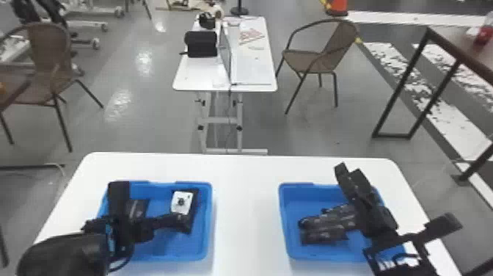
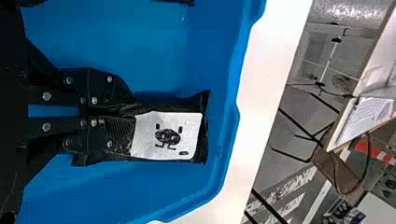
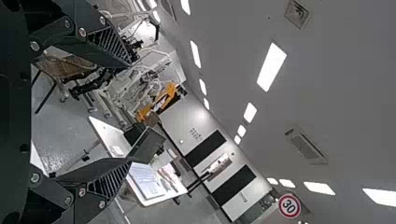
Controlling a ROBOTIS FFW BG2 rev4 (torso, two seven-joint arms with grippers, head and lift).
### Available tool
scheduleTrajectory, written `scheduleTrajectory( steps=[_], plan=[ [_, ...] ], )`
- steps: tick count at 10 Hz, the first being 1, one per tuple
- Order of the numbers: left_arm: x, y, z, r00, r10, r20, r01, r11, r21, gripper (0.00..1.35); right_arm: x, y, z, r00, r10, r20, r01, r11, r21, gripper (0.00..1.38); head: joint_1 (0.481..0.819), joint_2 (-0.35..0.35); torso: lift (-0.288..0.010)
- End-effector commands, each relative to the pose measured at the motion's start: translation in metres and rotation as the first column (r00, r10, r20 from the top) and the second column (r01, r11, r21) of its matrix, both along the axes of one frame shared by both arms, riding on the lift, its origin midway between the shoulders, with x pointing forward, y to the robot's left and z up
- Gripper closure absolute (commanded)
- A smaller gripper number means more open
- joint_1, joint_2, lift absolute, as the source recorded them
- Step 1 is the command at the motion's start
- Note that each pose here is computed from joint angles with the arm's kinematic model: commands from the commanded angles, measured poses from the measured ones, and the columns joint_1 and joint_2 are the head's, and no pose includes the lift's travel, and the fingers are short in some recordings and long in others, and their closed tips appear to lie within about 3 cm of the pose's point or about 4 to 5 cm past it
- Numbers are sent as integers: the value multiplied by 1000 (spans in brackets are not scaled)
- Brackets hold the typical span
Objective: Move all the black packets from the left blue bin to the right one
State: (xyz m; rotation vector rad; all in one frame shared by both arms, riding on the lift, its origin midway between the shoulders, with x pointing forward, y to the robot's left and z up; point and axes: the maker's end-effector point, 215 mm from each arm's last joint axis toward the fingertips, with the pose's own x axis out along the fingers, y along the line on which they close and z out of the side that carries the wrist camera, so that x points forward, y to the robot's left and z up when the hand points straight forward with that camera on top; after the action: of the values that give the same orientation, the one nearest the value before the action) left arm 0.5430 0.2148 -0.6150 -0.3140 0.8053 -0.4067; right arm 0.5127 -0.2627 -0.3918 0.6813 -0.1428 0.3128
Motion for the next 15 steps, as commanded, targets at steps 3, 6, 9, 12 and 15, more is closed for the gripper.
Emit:
scheduleTrajectory(
  steps=[3, 6, 9, 12, 15],
  plan=[
    [-3, -16, 41, 975, -104, 196, 120, 990, -71, 1207, -2, 8, -2, 1000, 25, -2, -25, 1000, 14, 329, 695, -53, 0],
    [-28, -58, 129, 891, -128, 436, 241, 946, -215, 1207, -2, 28, -1, 996, 88, 0, -88, 996, 23, 325, 695, -68, 0],
    [-41, -142, 179, 806, -314, 502, 502, 812, -298, 1207, 17, 80, 11, 977, 210, 23, -210, 978, 5, 329, 695, -101, 0],
    [-42, -193, 187, 732, -479, 484, 655, 691, -307, 1207, 24, 120, 22, 953, 301, 36, -301, 954, -9, 325, 695, -131, 0],
    [-35, -214, 192, 710, -513, 483, 685, 662, -305, 1207, 21, 145, 26, 933, 358, 41, -356, 933, -59, 323, 695, -126, 0]
  ],
)
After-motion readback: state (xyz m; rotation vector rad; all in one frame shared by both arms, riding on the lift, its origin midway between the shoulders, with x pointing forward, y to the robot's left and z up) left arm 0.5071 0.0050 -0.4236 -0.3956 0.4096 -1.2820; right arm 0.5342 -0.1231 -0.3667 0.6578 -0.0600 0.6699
